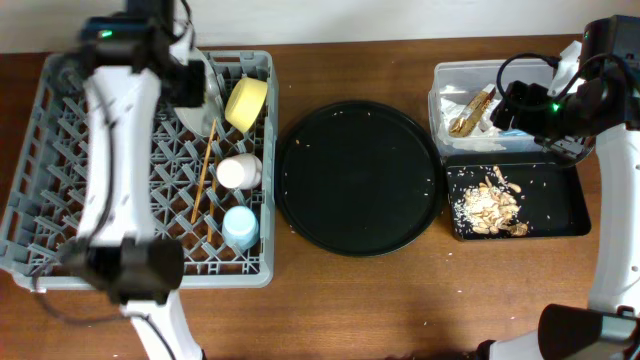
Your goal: Sort waste into correct bins and load items into the dishwasher rack
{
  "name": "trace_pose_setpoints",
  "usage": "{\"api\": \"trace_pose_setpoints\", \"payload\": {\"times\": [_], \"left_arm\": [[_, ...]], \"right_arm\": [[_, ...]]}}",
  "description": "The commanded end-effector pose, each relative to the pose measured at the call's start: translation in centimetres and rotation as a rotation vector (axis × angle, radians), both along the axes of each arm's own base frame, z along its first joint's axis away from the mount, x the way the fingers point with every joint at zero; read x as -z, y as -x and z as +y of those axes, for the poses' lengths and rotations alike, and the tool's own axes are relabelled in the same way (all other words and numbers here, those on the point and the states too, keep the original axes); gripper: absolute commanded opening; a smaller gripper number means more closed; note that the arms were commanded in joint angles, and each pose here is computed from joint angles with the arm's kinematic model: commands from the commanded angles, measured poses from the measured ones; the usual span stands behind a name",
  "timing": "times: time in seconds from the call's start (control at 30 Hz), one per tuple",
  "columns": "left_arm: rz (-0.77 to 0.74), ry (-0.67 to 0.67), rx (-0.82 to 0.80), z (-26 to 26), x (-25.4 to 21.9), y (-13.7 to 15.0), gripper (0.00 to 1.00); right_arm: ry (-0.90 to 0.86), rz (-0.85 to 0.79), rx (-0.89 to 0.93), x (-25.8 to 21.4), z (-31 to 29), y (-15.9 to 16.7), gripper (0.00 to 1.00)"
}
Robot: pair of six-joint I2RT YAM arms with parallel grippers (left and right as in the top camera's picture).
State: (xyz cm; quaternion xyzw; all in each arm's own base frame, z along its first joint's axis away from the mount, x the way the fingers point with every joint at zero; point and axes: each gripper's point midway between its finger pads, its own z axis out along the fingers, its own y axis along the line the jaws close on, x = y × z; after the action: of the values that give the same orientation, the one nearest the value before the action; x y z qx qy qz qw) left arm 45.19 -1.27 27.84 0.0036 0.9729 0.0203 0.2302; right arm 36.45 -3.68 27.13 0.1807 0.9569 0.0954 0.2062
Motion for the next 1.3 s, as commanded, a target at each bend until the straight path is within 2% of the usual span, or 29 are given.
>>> {"api": "trace_pose_setpoints", "payload": {"times": [0.0, 0.13, 0.23, 0.27, 0.37, 0.47, 0.57, 0.63, 0.73, 0.93, 1.27], "left_arm": [[-0.216, 0.005, -0.006, 0.4, -8.2, 3.0, 0.99], [-0.255, 0.007, -0.006, 0.4, -9.9, 4.3, 0.99], [-0.246, 0.006, -0.006, 0.4, -9.8, 4.5, 0.99], [-0.238, 0.006, -0.006, 0.4, -9.6, 4.6, 0.99], [-0.238, 0.006, -0.006, 0.4, -9.6, 4.6, 0.99], [-0.238, 0.006, -0.006, 0.4, -9.6, 4.6, 0.99], [-0.238, 0.006, -0.006, 0.4, -9.6, 4.6, 0.99], [-0.238, 0.006, -0.006, 0.4, -9.6, 4.6, 0.99], [-0.238, 0.006, -0.006, 0.4, -9.6, 4.6, 0.99], [-0.238, 0.006, -0.006, 0.4, -9.6, 4.6, 0.99], [-0.238, 0.006, -0.006, 0.4, -9.6, 4.6, 0.99]], "right_arm": [[0.014, -0.085, -0.079, -2.9, 0.9, 1.7, 0.89], [0.122, -0.284, -0.102, -9.2, 1.2, 6.4, 0.90], [0.177, -0.418, -0.077, -12.9, 1.4, 10.3, 0.98], [0.191, -0.477, -0.074, -14.4, 1.7, 12.0, 0.98], [0.213, -0.570, -0.070, -16.3, 2.3, 15.0, 0.98], [0.226, -0.613, -0.067, -17.2, 2.6, 16.7, 0.98], [0.297, -0.515, 0.005, -15.4, 0.9, 18.7, 0.98], [0.312, -0.492, 0.018, -15.0, 0.5, 18.6, 0.98], [0.323, -0.538, 0.020, -14.5, 0.0, 16.2, 0.99], [0.331, -0.740, -0.084, -6.5, 1.8, 11.6, 0.98], [0.292, -1.151, -0.189, 6.3, 5.3, 11.8, 0.99]]}}
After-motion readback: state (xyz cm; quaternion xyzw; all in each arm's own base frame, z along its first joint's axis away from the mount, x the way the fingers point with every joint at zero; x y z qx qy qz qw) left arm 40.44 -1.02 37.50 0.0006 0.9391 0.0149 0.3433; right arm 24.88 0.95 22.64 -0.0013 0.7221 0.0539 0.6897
